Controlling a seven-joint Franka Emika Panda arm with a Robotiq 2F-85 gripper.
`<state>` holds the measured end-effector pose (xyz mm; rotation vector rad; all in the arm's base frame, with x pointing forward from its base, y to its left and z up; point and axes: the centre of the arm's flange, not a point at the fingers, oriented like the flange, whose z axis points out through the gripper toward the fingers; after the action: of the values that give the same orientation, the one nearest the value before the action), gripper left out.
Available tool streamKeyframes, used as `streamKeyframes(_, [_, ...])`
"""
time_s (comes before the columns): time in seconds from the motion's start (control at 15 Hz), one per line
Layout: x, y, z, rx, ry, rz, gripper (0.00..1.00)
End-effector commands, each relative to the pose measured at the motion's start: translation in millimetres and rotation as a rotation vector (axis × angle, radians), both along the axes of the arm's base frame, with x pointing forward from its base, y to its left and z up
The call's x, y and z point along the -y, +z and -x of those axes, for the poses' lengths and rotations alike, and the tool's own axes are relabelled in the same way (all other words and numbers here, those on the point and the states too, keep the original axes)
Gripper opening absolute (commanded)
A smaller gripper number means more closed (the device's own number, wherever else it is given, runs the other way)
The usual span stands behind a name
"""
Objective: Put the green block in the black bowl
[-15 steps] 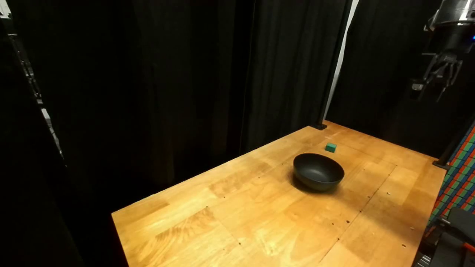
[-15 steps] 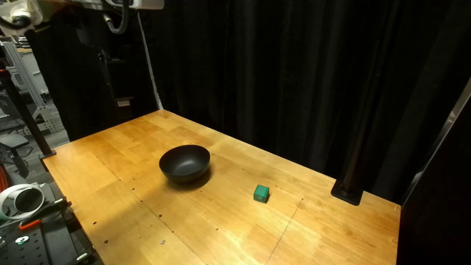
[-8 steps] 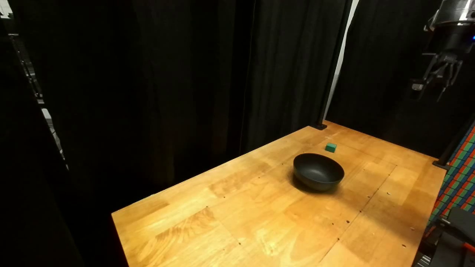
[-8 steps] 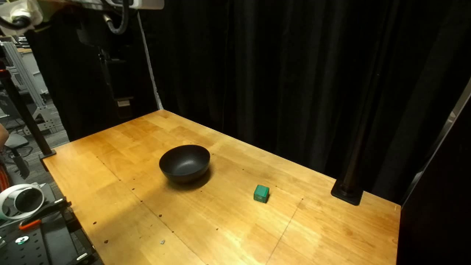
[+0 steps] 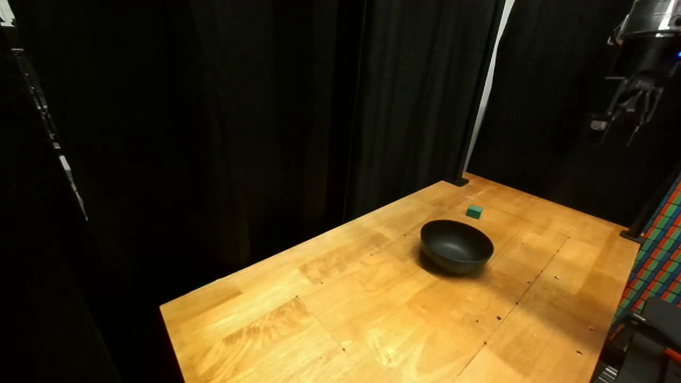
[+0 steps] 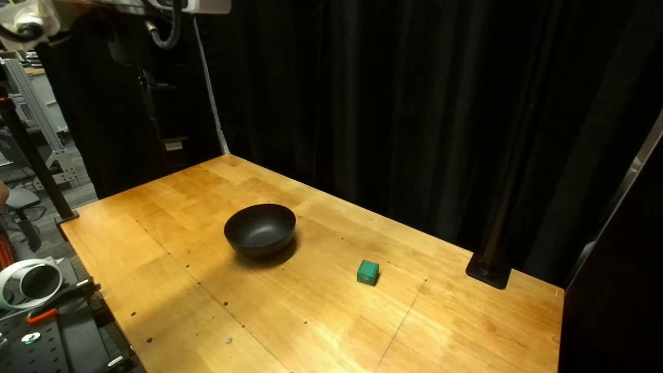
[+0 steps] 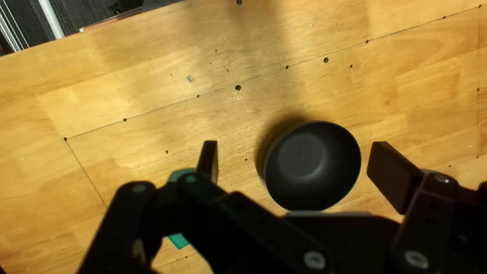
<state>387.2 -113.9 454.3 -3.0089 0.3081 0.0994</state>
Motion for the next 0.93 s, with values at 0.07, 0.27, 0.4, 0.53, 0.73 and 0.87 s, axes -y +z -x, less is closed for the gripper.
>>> streamKeyframes(0.07, [-5.7,-19.5,-27.1,0.008,-0.012,0.001,1.0])
streamKeyframes(0.27, [-10.3,-50.5,-65.4,0.033,-0.021,0.007,1.0])
streamKeyframes(0.4, [-10.3,-73.6,-87.8,0.066,-0.043,0.03,1.0])
streamKeyframes(0.53, [-5.5,-100.6,-111.3,0.096,-0.076,0.067,1.0])
streamKeyframes(0.73, [5.2,-135.9,-140.7,0.143,-0.146,0.111,1.0])
streamKeyframes(0.87, [13.4,-159.7,-157.5,0.168,-0.2,0.142,1.0])
